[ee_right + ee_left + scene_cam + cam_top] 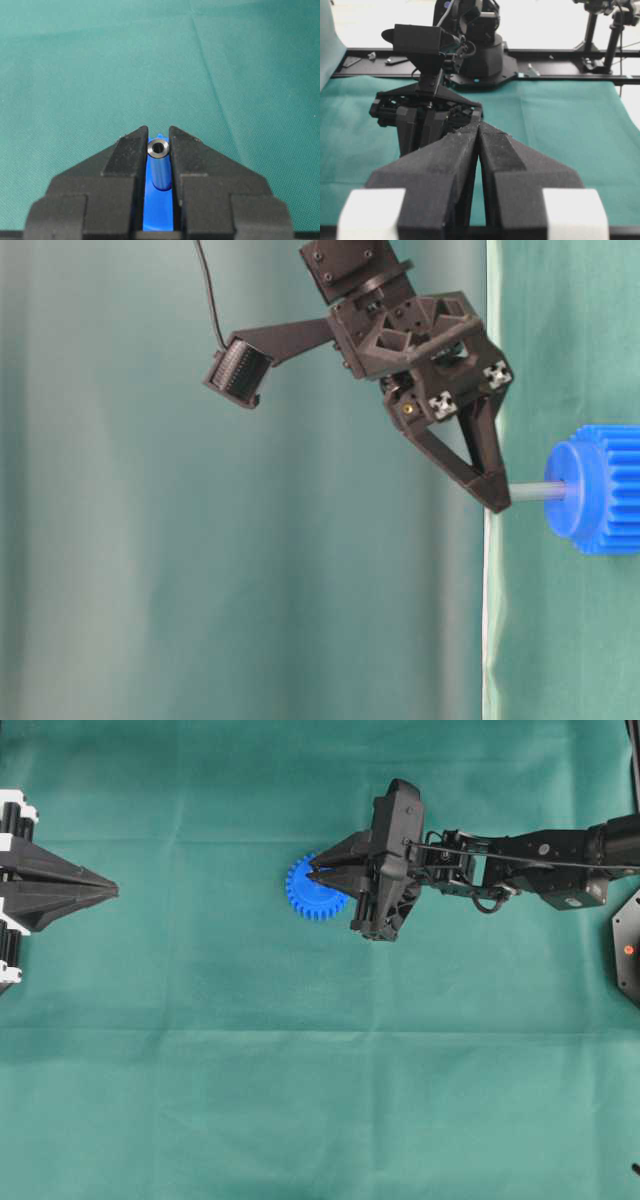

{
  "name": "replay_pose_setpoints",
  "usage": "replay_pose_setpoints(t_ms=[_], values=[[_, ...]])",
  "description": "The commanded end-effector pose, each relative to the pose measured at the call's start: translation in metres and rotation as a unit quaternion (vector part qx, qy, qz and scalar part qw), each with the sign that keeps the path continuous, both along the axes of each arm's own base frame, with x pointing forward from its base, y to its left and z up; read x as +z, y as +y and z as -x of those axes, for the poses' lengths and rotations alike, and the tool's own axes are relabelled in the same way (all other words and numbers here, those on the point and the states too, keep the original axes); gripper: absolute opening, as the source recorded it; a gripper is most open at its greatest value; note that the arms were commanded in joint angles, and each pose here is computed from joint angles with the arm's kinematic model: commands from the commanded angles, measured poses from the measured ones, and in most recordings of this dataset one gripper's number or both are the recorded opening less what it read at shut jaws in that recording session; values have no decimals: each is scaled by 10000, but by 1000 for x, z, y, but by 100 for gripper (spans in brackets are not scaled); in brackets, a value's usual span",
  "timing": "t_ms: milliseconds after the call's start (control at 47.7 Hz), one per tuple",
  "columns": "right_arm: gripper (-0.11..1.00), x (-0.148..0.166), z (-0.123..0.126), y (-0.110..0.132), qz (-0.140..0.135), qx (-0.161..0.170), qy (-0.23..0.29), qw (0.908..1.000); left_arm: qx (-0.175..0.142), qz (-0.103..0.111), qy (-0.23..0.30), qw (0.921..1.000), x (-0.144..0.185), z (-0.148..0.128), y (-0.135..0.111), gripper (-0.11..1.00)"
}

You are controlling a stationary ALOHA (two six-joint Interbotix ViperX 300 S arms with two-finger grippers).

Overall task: Insert the shaft placed at a random location into the center hole of the medium gear at another random location.
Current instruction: 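Lower the shaft into the gear's center hole with the right gripper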

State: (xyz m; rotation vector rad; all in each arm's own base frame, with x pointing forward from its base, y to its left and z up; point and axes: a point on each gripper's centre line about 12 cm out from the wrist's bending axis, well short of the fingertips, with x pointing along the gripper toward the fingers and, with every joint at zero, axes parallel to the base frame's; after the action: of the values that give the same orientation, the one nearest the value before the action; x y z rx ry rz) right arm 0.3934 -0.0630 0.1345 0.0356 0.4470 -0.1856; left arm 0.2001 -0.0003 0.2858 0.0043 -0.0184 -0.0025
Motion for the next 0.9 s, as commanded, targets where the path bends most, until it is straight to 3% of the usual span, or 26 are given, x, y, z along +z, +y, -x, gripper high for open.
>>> replay_pose_setpoints(t_ms=[0, 881], values=[[13, 8, -6, -1, 61, 6, -191, 9998, 6, -7, -69, 10000, 6, -2, 0, 0], [13, -17, -6, -1, 25, -10, 37, 10000, 6, -7, -69, 10000, 6, -2, 0, 0]])
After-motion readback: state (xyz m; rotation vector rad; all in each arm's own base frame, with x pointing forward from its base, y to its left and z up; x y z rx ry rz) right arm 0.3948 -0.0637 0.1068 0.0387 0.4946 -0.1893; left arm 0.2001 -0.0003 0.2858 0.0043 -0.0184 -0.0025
